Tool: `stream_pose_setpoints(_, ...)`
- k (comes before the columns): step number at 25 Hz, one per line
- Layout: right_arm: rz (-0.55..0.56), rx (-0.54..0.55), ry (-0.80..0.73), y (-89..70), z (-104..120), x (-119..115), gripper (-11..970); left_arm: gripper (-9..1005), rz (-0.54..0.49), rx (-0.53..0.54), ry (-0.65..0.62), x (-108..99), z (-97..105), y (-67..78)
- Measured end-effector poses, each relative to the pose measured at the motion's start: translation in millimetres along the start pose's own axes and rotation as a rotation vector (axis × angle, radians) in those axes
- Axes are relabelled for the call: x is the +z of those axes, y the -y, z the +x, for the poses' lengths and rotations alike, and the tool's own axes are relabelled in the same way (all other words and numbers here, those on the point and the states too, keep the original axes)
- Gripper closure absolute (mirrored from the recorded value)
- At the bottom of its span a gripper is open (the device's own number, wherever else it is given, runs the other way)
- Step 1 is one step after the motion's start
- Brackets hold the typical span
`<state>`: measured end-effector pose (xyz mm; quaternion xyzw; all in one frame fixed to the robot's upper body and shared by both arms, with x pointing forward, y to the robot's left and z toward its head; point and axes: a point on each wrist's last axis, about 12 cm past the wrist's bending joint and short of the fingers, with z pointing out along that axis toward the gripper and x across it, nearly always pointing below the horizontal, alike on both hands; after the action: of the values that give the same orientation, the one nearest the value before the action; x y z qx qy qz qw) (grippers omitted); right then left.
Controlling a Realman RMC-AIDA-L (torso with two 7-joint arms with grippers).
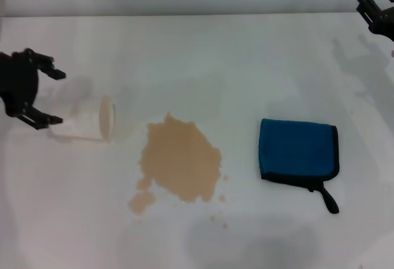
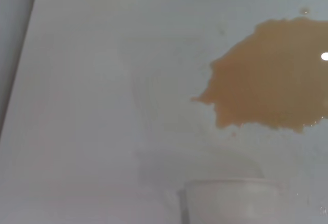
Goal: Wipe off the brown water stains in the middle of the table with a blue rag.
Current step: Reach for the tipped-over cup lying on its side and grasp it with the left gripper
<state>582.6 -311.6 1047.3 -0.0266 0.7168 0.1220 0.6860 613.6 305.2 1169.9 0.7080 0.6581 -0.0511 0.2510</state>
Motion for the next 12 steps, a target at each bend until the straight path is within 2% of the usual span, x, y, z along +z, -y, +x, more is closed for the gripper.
stream_pose_setpoints(5,-0.003,-0.001,0.006,-0.3,-2,1,283,112,0.01,-0.011,0.014,18,0,2.4)
stream_pose_setpoints(12,-0.011,-0.005,0.023,-1.9,-6,6,283,112,0.003,-0.032,0.021,32,1,4.3)
